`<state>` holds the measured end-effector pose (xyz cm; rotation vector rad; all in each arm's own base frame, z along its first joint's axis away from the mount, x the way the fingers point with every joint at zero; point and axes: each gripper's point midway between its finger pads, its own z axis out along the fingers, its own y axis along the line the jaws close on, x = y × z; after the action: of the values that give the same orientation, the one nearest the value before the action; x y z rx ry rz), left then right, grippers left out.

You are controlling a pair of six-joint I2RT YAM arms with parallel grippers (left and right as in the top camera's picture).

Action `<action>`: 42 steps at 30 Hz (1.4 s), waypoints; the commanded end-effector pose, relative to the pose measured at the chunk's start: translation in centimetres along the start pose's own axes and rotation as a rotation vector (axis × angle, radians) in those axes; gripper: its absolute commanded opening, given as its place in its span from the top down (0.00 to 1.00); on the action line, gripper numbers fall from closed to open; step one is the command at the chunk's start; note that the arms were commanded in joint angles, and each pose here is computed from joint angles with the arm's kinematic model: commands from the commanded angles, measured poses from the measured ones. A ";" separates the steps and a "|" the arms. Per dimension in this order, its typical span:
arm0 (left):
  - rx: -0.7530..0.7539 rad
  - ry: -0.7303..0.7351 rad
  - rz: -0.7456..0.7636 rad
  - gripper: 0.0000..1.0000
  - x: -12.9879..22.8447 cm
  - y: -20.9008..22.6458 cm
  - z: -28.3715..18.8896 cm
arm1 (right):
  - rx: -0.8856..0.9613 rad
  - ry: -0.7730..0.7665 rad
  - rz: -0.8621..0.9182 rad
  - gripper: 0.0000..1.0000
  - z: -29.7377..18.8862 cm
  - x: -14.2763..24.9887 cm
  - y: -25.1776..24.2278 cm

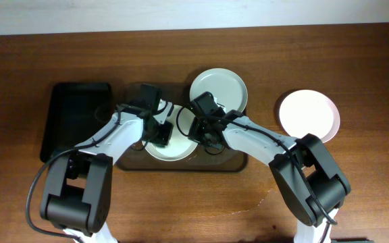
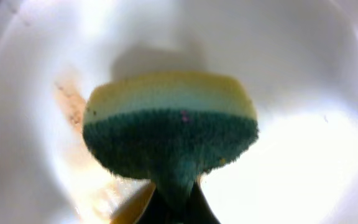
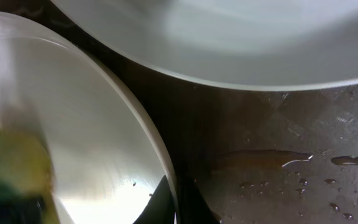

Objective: Clean dirty plates on tray and stack at the side
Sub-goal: 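Scrub the held pale plate with the sponge in the left gripper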

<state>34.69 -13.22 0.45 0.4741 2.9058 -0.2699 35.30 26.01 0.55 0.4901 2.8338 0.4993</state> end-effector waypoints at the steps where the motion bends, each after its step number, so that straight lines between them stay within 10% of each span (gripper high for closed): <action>1: 0.228 0.163 -0.104 0.99 4.0 -2.4 0.7 | 0.013 -0.001 0.013 0.96 0.6 -0.1 -0.2; 11: -0.110 -0.155 -0.419 0.99 -2.7 9.1 -0.3 | 0.017 0.001 0.013 0.96 0.5 0.0 -0.3; 20: -0.095 -0.383 -0.279 0.99 -8.9 5.4 -0.9 | 0.017 0.001 -0.002 0.96 0.5 0.0 -0.3; 30: -0.029 -0.284 -0.167 0.99 -7.4 2.0 1.4 | 0.017 0.001 -0.002 0.96 0.5 0.0 -0.3; 35: -0.008 -0.003 -0.184 0.99 -1.5 2.0 1.3 | 0.013 -0.002 -0.003 0.96 0.6 -0.1 -0.2; 42: 0.450 0.067 -0.137 0.99 -0.8 -5.5 -1.0 | 0.009 0.005 -0.003 0.96 0.6 0.0 -0.1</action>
<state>35.08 -14.20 1.16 0.2504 2.9934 -0.5657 35.09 26.37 0.60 0.4584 2.8441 0.5147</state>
